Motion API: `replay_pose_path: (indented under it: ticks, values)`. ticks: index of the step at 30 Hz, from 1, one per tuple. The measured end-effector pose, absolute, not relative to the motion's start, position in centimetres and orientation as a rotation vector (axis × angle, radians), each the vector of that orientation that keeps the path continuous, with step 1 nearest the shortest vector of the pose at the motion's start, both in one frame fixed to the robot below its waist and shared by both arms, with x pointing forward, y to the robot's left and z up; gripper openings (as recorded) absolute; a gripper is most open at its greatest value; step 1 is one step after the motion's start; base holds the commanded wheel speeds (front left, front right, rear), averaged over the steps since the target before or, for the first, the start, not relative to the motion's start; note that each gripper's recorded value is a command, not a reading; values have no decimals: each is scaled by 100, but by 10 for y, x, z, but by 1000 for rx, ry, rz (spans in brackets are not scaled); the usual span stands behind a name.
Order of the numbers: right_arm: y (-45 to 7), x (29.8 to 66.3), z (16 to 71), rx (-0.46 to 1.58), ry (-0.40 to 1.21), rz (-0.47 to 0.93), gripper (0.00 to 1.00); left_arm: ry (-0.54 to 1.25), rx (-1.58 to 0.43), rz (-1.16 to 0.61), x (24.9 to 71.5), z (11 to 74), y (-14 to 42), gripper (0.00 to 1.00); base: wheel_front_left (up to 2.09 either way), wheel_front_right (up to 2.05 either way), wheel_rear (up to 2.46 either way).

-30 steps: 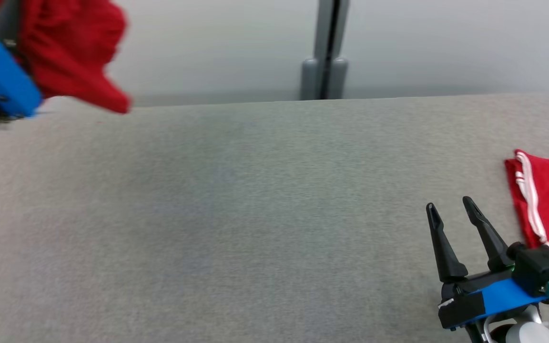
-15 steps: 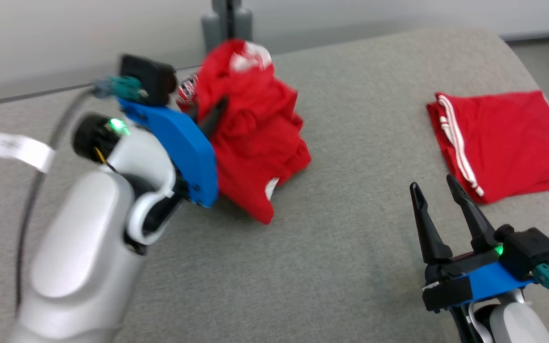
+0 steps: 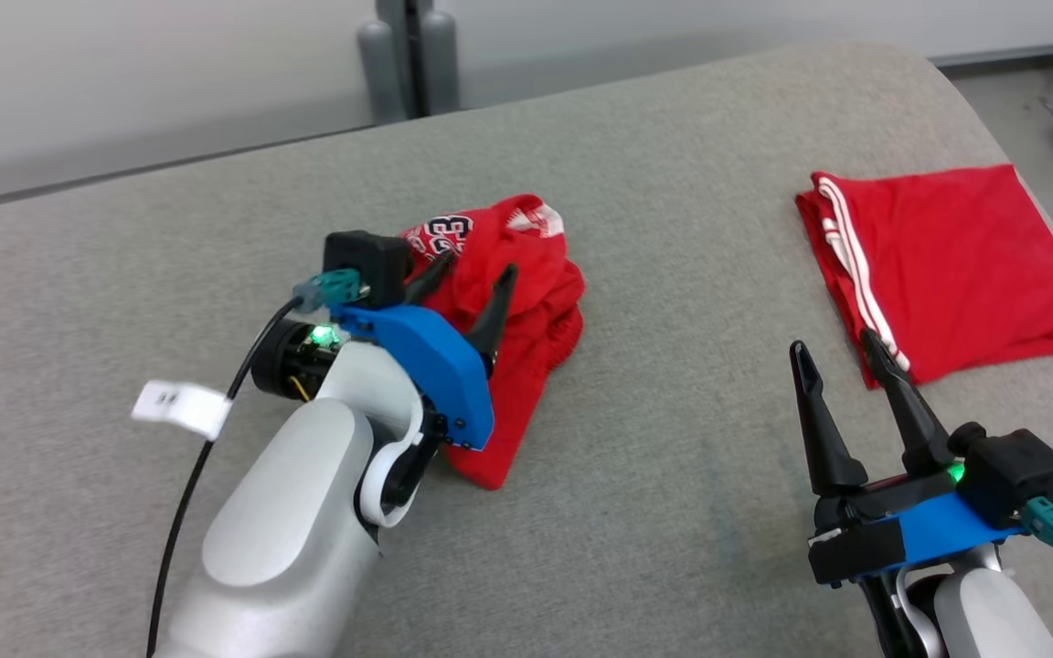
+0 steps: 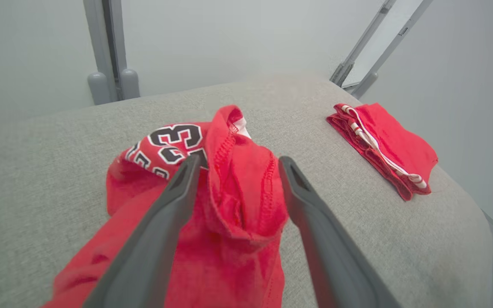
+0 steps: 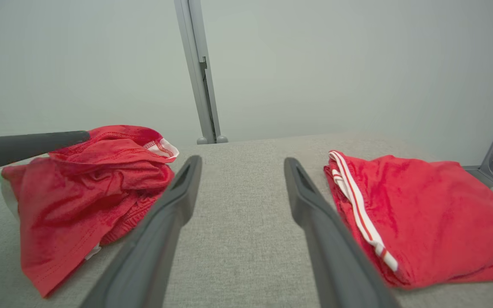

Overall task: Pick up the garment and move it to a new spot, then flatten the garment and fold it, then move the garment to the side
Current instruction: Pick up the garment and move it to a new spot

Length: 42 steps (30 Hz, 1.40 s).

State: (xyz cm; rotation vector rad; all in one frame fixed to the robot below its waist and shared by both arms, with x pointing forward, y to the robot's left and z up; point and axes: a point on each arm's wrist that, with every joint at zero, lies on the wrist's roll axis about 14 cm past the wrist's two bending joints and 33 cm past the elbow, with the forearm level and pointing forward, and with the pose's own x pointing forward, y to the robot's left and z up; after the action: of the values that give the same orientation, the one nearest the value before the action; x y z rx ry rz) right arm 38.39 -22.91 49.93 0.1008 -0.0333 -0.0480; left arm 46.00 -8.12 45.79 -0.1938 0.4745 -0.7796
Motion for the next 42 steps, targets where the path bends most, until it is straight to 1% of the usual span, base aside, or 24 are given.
replay_pose_path:
  ticks: [4,7,14,18,23,29,37,42]
  values:
    - [-218,385,507,105,-55,-10,100,346,-270,-717,459,480,-60,100,0,0,0]
    - [-210,386,512,103,-63,18,100,258,-306,-649,455,491,-33,100,0,0,0]
    - [-199,382,520,103,-64,61,100,99,-264,-383,438,493,64,100,0,0,0]
    - [-193,378,517,106,-41,79,100,68,-241,-265,420,487,107,100,0,0,0]
    - [-188,373,510,118,-15,91,100,32,-230,-143,398,487,147,100,0,0,0]
    - [-182,372,502,126,15,105,100,-27,-219,-69,383,500,170,100,0,0,0]
    - [-181,369,495,135,39,103,100,8,-206,-47,367,484,176,100,0,0,0]
    - [-181,369,495,139,40,103,100,14,-197,-48,366,481,177,100,0,0,0]
